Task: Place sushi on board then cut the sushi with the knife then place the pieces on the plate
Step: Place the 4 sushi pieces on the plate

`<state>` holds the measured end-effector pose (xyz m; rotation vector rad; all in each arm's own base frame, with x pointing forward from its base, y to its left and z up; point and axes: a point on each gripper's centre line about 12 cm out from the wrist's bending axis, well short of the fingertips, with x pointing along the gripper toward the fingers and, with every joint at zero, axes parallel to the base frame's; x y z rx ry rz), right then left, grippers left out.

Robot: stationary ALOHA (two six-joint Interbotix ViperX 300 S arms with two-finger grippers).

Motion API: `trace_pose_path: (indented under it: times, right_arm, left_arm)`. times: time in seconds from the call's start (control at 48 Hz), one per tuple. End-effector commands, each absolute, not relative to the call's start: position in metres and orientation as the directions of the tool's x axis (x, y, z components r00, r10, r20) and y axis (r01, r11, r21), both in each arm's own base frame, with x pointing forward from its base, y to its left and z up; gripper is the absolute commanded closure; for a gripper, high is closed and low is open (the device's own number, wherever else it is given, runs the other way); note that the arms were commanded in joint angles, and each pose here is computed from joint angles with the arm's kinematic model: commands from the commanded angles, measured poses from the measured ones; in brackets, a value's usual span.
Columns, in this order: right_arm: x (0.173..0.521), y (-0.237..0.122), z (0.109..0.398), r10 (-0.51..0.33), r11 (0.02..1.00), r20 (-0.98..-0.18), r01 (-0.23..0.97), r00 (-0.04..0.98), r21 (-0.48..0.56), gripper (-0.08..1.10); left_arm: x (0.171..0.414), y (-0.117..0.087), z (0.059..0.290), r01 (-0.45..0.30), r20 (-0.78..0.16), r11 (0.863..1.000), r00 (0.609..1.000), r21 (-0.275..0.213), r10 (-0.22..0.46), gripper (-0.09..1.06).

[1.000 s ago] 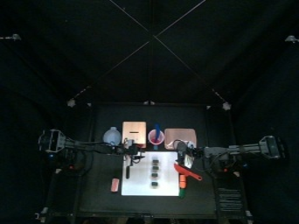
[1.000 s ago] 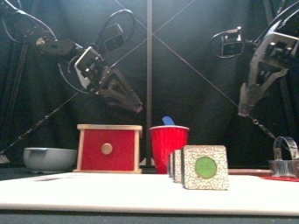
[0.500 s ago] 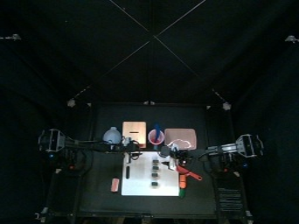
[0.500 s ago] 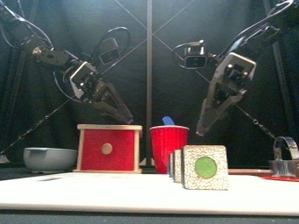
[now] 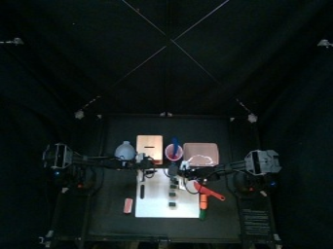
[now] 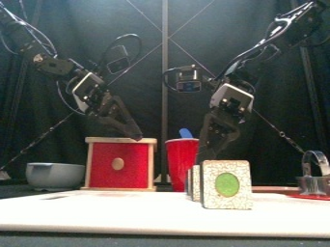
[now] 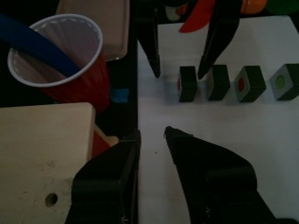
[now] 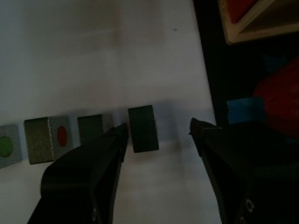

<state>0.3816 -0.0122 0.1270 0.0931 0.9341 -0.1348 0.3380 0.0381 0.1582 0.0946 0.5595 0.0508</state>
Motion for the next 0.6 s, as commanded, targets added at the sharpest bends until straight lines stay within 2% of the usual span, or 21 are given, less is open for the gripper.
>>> trace_pose_path:
  times: [0.021,0.167,0.438,0.604]
  right_arm:
    - [0.391,-0.013,0.136,-0.073,0.987,-0.785,0.160,0.615,0.033,0.13]
    - [0.397,-0.010,0.124,-0.069,0.987,-0.800,0.157,0.596,0.032,0.19]
    - [0.396,-0.013,0.130,-0.074,0.982,-0.800,0.181,0.596,0.044,0.46]
    - [0.376,-0.022,0.149,-0.093,0.970,-0.804,0.237,0.587,0.061,0.46]
  left_arm:
    - [0.339,0.040,0.161,-0.025,-0.517,0.994,0.852,0.108,0.078,0.26]
    - [0.338,0.040,0.159,-0.024,-0.524,0.994,0.848,0.107,0.077,0.26]
    - [0.336,0.041,0.157,-0.026,-0.528,0.994,0.846,0.107,0.079,0.26]
    - [0.335,0.041,0.156,-0.026,-0.531,0.994,0.843,0.107,0.079,0.26]
